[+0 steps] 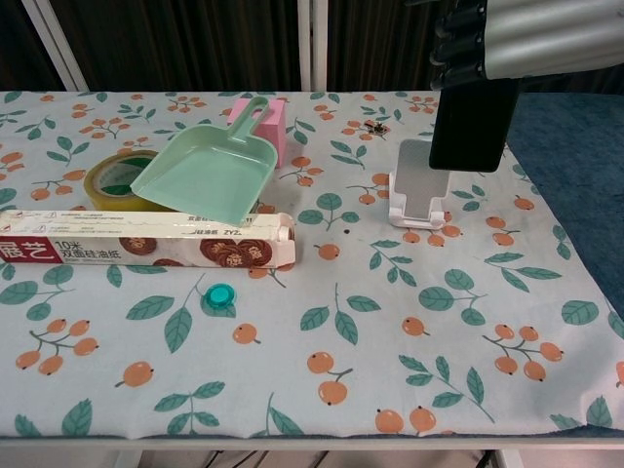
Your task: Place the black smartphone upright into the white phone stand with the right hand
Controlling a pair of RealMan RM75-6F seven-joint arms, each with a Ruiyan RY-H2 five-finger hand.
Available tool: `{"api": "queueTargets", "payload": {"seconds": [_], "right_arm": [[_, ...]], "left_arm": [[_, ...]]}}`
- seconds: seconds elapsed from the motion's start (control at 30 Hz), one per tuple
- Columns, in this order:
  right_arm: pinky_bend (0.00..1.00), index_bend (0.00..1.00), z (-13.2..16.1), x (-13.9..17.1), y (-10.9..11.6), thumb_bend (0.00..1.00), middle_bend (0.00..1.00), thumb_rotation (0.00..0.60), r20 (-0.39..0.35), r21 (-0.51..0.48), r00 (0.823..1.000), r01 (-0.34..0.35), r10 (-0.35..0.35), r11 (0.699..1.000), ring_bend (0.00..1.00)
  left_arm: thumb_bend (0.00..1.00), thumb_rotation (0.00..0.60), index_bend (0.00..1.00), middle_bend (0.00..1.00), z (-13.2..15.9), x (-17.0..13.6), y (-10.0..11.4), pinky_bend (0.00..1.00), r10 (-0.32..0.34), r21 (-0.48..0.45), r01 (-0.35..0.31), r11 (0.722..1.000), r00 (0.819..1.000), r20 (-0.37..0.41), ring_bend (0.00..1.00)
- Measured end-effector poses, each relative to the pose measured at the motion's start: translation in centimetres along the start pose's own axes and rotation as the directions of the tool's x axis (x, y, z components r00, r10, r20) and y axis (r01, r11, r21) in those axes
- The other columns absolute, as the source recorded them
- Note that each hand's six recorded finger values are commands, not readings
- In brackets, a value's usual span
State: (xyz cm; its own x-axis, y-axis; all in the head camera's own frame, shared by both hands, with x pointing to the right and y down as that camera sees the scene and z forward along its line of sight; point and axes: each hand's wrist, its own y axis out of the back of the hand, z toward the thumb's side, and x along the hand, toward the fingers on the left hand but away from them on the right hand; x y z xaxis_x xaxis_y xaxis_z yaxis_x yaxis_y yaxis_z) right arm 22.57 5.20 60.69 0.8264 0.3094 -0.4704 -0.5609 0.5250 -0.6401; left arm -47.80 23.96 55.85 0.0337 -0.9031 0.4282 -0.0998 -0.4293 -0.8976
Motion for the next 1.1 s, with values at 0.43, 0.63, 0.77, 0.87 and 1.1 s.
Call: {"api": "queueTargets", "payload": {"seconds": [0.43, 0.63, 0.77, 0.87, 1.1], "right_arm": [[0.00, 0.60, 2.2, -1.6, -0.1, 0.34, 0.37, 0.600, 0.066, -0.018, 0.997, -0.049, 0.050, 0.999, 0.39], [0.00, 0.60, 3.1, -2.8, 0.3, 0.34, 0.37, 0.600, 0.111, -0.052, 0.993, -0.043, 0.049, 0.998, 0.39], [0.00, 0.60, 3.8, -3.1, 0.1, 0.34, 0.37, 0.600, 0.091, -0.049, 0.994, -0.057, 0.061, 0.997, 0.38], [0.00, 0.60, 4.3, -3.2, -0.1, 0.34, 0.37, 0.600, 0.076, -0.045, 0.995, -0.066, 0.070, 0.997, 0.38], [0.00, 0.60, 4.8, -3.3, -0.4, 0.34, 0.37, 0.600, 0.073, -0.049, 0.994, -0.077, 0.081, 0.996, 0.38]], "left_arm": [[0.12, 0.152, 0.05, 0.05, -0.7, -0.3, -0.2, 0.20, -0.004, -0.006, 0.004, 1.000, 1.000, -0.008, 0.07], [0.12, 0.155, 0.05, 0.05, -0.7, -0.4, -0.2, 0.20, -0.005, -0.012, 0.005, 1.000, 1.000, 0.001, 0.07], [0.12, 0.151, 0.05, 0.05, -0.8, -0.4, 0.0, 0.20, 0.000, -0.014, 0.000, 1.000, 1.000, 0.002, 0.07], [0.12, 0.150, 0.05, 0.05, -0.8, -0.4, 0.0, 0.20, -0.002, -0.015, 0.002, 1.000, 1.000, 0.000, 0.07], [0.12, 0.148, 0.05, 0.05, -1.0, -0.4, -0.1, 0.20, -0.003, -0.014, 0.003, 1.000, 1.000, -0.001, 0.07]]}}
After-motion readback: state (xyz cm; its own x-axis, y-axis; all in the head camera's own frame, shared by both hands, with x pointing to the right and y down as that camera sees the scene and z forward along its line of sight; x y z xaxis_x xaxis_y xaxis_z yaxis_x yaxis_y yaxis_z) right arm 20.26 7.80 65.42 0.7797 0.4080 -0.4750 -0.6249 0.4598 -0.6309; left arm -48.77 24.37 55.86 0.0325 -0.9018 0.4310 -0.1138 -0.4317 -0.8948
